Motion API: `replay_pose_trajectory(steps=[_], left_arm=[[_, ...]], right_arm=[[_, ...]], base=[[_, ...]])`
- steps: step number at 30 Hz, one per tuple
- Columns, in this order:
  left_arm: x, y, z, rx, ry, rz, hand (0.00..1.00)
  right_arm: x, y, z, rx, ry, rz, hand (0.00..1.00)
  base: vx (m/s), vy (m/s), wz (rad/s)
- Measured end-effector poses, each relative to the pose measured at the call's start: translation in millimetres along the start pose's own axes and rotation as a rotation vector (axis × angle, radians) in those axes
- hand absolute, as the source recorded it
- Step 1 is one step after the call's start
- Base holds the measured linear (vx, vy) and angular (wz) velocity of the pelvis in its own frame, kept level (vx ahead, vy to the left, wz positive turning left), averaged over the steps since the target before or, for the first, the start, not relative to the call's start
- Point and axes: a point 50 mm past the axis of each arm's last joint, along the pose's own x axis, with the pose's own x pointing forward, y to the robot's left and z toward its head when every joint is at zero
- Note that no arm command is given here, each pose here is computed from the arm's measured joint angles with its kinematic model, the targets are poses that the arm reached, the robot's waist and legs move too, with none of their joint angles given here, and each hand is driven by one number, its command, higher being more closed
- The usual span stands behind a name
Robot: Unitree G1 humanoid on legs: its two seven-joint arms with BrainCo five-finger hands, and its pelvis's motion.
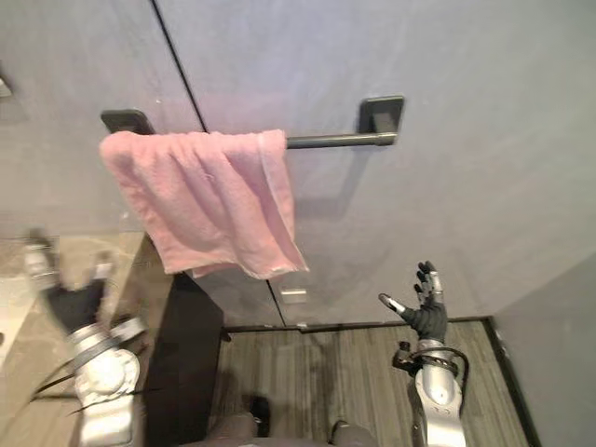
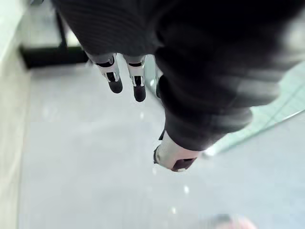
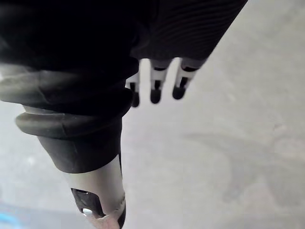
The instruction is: Organize washtable
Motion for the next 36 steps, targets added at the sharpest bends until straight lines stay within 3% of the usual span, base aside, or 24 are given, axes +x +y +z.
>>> replay_pose_trajectory(steps=[5, 12, 17, 22, 23, 36], left_arm=[[-26.7, 9.3, -5.8, 0.059, 0.078, -0.092, 0.0], [-45.3, 4.0, -17.6, -0.016, 0.22, -0.195, 0.0], [-41.7, -25.4, -10.4, -0.244, 0.238, -0.343, 0.0], [-29.2, -40.2, -12.4, -0.375, 0.254, -0.421, 0.0], [-25.9, -44.0, -15.6, -0.415, 0.279, -0.499, 0.0], [-14.4, -75.2, -5.1, -0.54, 0.266, -0.694, 0.0]], right_arm=[[-7.4, 24.9, -2.5, 0.075, 0.01, 0.083, 0.0], [-9.7, 37.3, -4.3, 0.087, 0.023, 0.121, 0.0], [-4.1, 38.3, 5.0, 0.053, -0.022, 0.114, 0.0], [8.0, 45.7, 26.6, 0.073, -0.121, 0.138, 0.0], [10.2, 48.2, 28.0, 0.064, -0.122, 0.168, 0.0], [27.0, 65.4, 44.9, 0.114, -0.169, 0.312, 0.0]], base=[[0.14, 0.133, 0.24], [0.05, 0.003, 0.2], [0.0, 0.006, -0.08], [-0.03, 0.032, -0.19], [-0.06, 0.031, -0.24], [-0.02, -0.007, -0.05]])
